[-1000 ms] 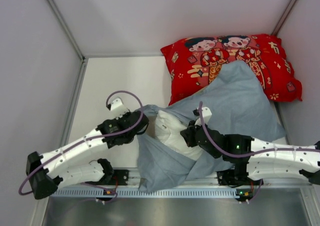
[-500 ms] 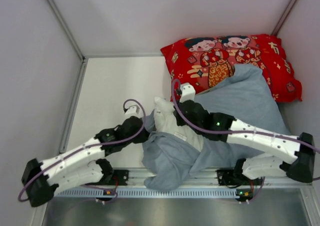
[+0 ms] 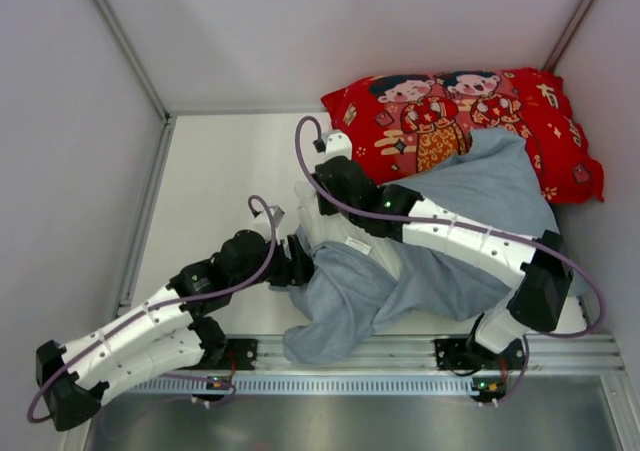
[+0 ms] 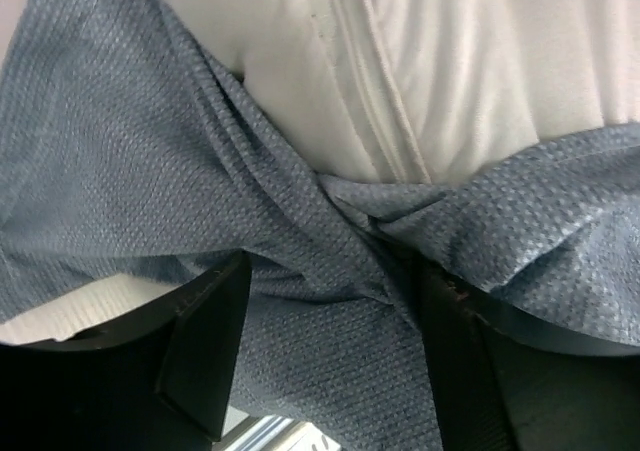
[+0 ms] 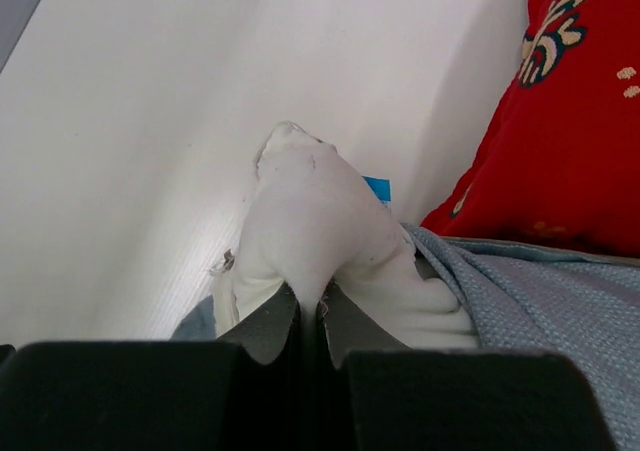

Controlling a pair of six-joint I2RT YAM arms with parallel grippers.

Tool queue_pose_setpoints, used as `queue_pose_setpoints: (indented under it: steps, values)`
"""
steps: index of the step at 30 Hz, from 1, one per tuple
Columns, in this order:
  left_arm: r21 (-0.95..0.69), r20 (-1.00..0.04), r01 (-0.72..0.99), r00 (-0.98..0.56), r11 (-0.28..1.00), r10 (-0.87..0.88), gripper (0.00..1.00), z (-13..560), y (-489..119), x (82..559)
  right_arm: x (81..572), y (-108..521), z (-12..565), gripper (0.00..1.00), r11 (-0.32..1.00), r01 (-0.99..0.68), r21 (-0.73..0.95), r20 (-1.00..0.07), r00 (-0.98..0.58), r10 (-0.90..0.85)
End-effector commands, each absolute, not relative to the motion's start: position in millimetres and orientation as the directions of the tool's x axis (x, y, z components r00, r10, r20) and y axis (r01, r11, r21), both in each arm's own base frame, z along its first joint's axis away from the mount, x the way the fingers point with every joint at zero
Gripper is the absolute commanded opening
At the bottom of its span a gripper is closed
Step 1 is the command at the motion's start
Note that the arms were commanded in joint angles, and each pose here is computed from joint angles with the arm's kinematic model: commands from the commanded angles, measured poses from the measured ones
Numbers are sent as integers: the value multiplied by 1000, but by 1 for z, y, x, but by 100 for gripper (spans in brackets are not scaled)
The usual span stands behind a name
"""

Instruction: Remove the pillowcase from the pillow

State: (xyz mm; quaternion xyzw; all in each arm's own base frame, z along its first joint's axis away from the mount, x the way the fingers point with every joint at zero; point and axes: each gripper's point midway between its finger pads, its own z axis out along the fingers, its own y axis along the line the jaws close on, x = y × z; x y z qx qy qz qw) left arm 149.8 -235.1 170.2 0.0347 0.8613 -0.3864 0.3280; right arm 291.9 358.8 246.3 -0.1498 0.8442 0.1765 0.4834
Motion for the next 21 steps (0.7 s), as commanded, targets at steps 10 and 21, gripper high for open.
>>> queue_pose_setpoints:
  steps: [10, 21]
  values:
    - [-790, -526, 332, -799, 515, -292, 97, 239, -232, 117, 334, 319, 317, 0, 916, -354, 190, -947, -311, 77]
    - [-813, -473, 269, -822, 516, -317, 99, 229, -215, 103, 360, 281, 328, 0, 921, -287, 262, -933, -317, 167]
